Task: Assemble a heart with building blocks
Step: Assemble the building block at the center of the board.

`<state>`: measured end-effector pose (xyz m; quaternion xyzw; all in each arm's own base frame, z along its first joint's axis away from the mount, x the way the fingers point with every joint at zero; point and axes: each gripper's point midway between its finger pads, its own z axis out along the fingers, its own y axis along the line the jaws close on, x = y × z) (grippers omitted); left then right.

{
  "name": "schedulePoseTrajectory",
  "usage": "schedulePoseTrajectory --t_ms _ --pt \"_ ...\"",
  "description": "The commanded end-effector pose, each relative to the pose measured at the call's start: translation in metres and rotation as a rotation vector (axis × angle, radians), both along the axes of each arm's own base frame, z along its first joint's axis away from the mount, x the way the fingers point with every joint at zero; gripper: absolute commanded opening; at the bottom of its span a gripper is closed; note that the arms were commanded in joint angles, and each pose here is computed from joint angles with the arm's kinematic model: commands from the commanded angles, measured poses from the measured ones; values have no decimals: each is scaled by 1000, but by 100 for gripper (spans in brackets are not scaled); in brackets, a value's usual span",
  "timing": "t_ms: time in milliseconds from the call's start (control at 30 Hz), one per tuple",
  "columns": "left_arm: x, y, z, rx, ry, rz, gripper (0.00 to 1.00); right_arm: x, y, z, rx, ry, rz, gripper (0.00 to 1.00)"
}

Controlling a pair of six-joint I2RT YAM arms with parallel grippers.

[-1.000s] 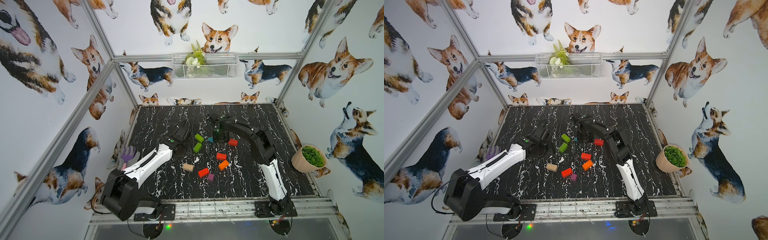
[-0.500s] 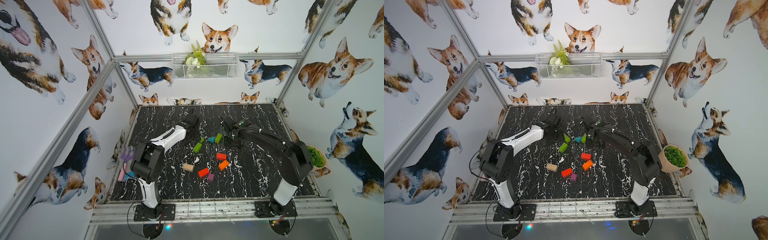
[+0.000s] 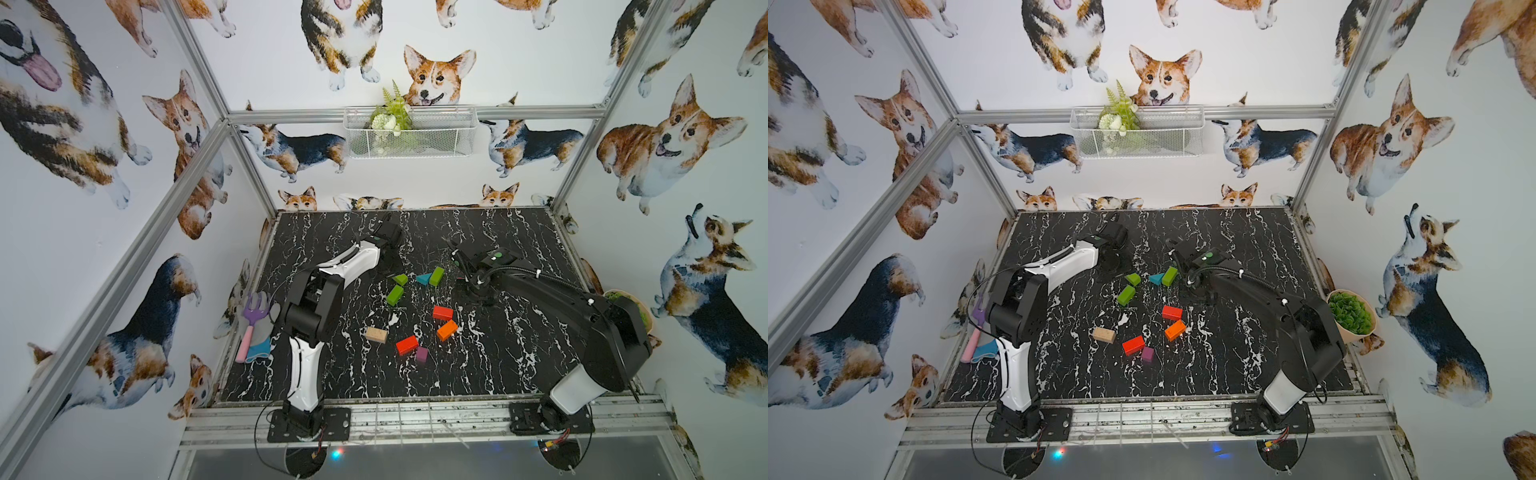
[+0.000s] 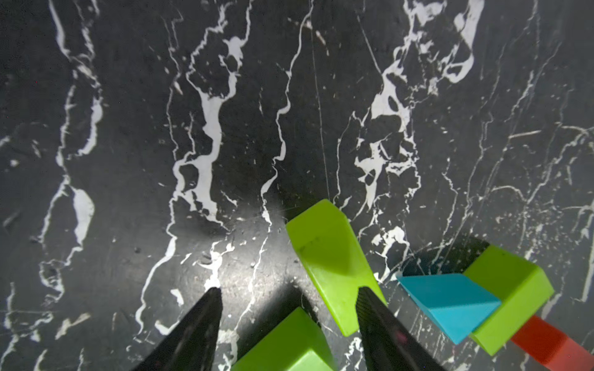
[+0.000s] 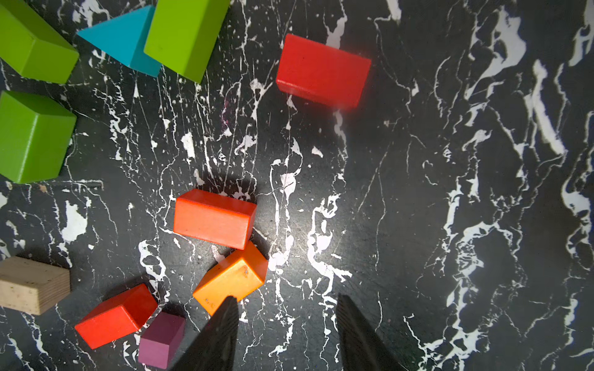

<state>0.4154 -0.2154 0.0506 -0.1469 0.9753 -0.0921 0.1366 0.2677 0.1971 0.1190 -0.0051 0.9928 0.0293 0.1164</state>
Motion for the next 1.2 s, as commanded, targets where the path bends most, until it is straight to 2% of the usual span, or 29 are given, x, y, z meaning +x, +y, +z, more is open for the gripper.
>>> schedulePoseTrajectory --t_ms 0,133,400,567,867,1067,1167 --pt "1 -1 -9 4 38 38 68 -3 1 2 30 -1 -28 53" --pt "10 -6 -4 -1 15 43 67 -10 4 1 40 7 -13 52" --pt "16 -9 -12 27 37 48 64 -18 2 -2 41 11 -12 52" --pt "11 -9 -23 40 70 66 56 -20 -3 7 39 -10 -14 51" --pt "-1 -36 -16 -36 71 69 29 -24 -9 18 57 -42 -19 51" --pt "-5 -57 -4 -83 60 92 26 -27 -11 16 60 -41 -22 51" --pt "-5 -57 1 -52 48 114 26 -29 -12 14 63 -39 -20 51"
